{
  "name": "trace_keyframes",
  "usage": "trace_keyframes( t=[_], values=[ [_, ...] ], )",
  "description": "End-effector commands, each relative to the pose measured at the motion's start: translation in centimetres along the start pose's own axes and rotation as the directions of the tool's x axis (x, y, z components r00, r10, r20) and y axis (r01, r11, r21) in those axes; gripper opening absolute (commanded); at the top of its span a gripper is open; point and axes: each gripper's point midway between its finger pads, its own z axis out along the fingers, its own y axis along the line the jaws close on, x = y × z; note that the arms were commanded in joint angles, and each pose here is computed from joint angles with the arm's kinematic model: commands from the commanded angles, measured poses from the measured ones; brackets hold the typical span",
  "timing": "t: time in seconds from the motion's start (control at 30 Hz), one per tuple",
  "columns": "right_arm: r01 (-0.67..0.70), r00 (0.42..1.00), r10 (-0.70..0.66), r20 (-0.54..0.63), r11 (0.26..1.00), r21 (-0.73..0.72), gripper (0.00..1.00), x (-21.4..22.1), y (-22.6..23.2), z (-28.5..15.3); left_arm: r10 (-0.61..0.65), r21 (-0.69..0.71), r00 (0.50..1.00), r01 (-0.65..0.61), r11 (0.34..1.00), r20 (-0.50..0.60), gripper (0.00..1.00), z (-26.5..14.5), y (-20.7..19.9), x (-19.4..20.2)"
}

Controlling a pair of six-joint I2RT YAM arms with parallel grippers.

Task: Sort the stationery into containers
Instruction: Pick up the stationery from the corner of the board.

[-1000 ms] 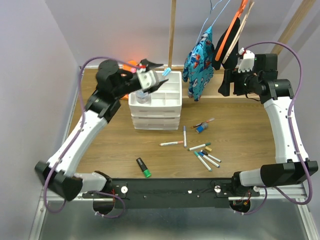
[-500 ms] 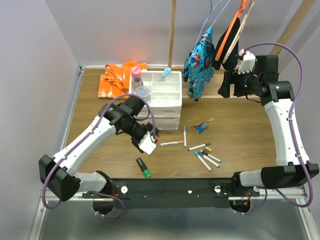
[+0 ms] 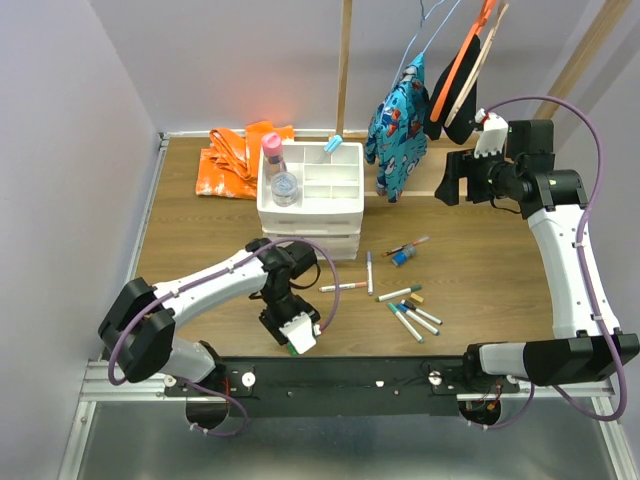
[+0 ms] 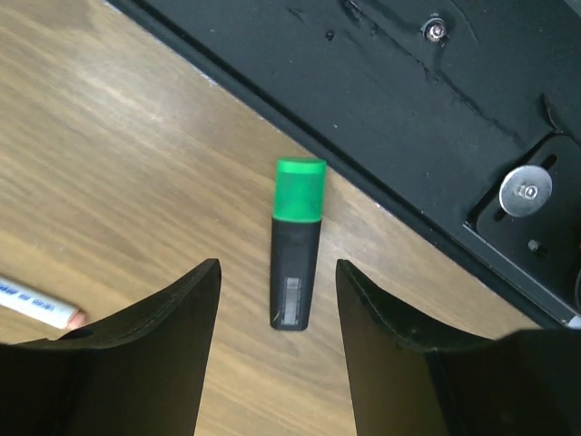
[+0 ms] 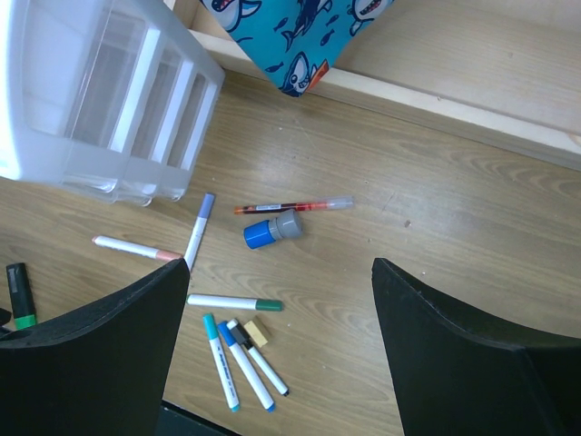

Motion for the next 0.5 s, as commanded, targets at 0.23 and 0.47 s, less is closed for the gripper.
trace_keyframes(
  t=[0.23, 0.47],
  values=[
    [-0.001, 1.0, 0.001, -0.001, 1.0, -0.021, 0.89, 0.0, 0.3, -0.1, 0.0, 0.002, 0.988, 0.0, 1.0, -0.153, 0.6, 4.0, -0.2, 3.8],
    [-0.007, 1.0, 0.007, -0.008, 1.0, -0.028, 0.89, 0.2, 0.3, 0.2, -0.022, -0.03, 0.987, 0.018, 0.999, -0.157, 0.61, 5.2, 0.6, 4.3]
  ],
)
